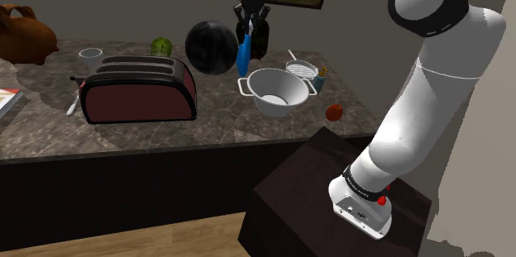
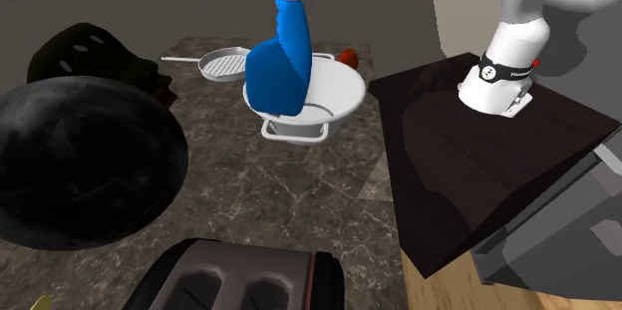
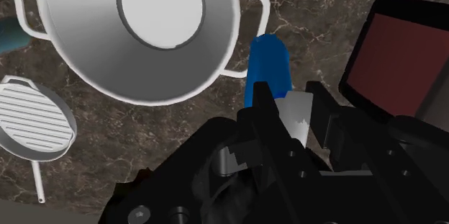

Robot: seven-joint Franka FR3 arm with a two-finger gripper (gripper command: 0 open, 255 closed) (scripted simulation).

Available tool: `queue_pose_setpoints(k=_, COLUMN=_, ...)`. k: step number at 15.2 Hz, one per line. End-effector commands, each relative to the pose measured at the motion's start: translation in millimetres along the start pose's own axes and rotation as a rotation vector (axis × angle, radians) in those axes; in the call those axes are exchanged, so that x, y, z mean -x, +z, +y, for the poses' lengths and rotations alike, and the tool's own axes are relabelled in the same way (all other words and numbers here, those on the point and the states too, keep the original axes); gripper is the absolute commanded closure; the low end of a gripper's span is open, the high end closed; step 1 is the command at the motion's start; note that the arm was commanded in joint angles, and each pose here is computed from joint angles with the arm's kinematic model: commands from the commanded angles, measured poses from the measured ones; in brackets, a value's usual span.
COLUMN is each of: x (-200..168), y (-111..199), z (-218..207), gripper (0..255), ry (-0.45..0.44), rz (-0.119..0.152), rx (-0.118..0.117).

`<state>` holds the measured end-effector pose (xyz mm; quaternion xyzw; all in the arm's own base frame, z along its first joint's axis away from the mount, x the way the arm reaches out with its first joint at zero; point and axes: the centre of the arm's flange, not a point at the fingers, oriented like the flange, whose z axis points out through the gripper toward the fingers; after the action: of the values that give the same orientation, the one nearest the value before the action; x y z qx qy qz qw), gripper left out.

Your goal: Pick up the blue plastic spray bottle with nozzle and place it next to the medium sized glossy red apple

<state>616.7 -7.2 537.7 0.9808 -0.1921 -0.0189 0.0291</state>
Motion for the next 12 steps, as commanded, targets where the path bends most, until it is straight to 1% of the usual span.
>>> queue_pose_setpoints(k=1, x=6.7, y=-2.4, z=24.6, gripper=255, ry=-0.001, rz=0.0, rx=0.0)
queue_pose_setpoints(k=12, x=43.8, y=-18.8, z=164.0, gripper=255, ry=-0.001, rz=0.0, rx=0.0)
